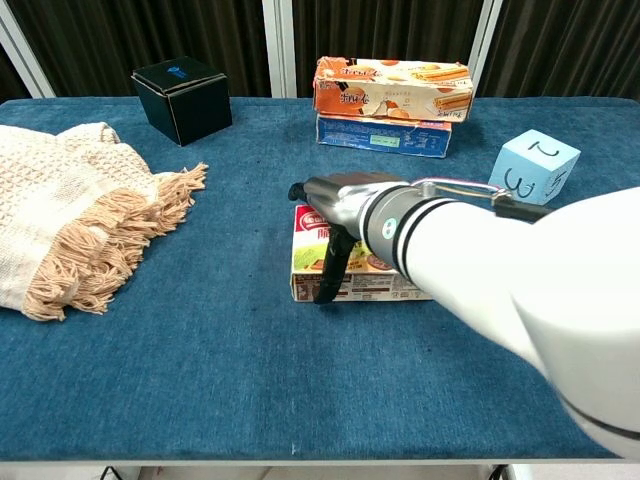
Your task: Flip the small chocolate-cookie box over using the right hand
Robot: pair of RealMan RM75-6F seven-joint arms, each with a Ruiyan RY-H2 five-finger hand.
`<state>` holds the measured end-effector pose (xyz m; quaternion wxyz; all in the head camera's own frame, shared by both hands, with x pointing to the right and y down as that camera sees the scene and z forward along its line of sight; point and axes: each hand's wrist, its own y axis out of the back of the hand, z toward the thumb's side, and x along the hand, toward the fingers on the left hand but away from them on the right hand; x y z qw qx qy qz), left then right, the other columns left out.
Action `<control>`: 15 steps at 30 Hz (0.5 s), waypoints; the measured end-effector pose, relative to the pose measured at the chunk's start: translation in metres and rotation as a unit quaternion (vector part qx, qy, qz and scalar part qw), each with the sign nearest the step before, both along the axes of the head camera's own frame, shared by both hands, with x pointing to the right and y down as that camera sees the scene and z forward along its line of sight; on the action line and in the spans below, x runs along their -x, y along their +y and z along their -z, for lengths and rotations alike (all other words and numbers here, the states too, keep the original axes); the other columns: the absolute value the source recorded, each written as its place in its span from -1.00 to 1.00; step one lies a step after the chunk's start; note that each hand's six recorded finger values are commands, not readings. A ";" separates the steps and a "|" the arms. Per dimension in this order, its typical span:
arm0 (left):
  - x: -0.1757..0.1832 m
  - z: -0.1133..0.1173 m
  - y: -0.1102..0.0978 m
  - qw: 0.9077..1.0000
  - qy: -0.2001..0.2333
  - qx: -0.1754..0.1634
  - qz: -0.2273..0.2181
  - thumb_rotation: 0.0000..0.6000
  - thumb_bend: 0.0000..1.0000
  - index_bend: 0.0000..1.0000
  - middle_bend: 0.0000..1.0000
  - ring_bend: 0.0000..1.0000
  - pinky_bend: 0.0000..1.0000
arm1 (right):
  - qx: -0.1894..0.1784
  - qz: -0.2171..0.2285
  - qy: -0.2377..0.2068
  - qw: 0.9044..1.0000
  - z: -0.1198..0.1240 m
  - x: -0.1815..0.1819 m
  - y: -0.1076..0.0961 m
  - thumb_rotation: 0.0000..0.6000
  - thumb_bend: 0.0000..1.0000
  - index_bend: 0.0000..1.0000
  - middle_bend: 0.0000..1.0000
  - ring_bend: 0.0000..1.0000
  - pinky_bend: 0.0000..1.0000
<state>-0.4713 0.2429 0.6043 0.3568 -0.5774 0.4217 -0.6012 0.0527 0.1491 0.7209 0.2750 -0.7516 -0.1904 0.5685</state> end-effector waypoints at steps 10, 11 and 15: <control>0.004 0.001 0.001 1.000 -0.001 0.001 0.004 1.00 -1.00 -0.86 -0.89 -1.00 -1.00 | -0.012 -0.055 -0.064 0.996 0.010 -0.009 -0.015 1.00 -0.57 -0.16 -0.14 -0.22 -0.33; 0.004 0.000 0.001 1.000 -0.001 0.001 0.004 1.00 -1.00 -0.86 -0.89 -1.00 -1.00 | -0.013 -0.068 -0.082 0.994 0.014 -0.013 -0.018 1.00 -0.57 -0.15 -0.14 -0.21 -0.31; 0.001 0.000 -0.001 1.000 0.002 0.000 0.002 1.00 -1.00 -0.86 -0.89 -1.00 -1.00 | -0.021 -0.110 -0.151 0.982 0.032 -0.031 -0.033 1.00 -0.57 -0.16 -0.13 -0.21 -0.28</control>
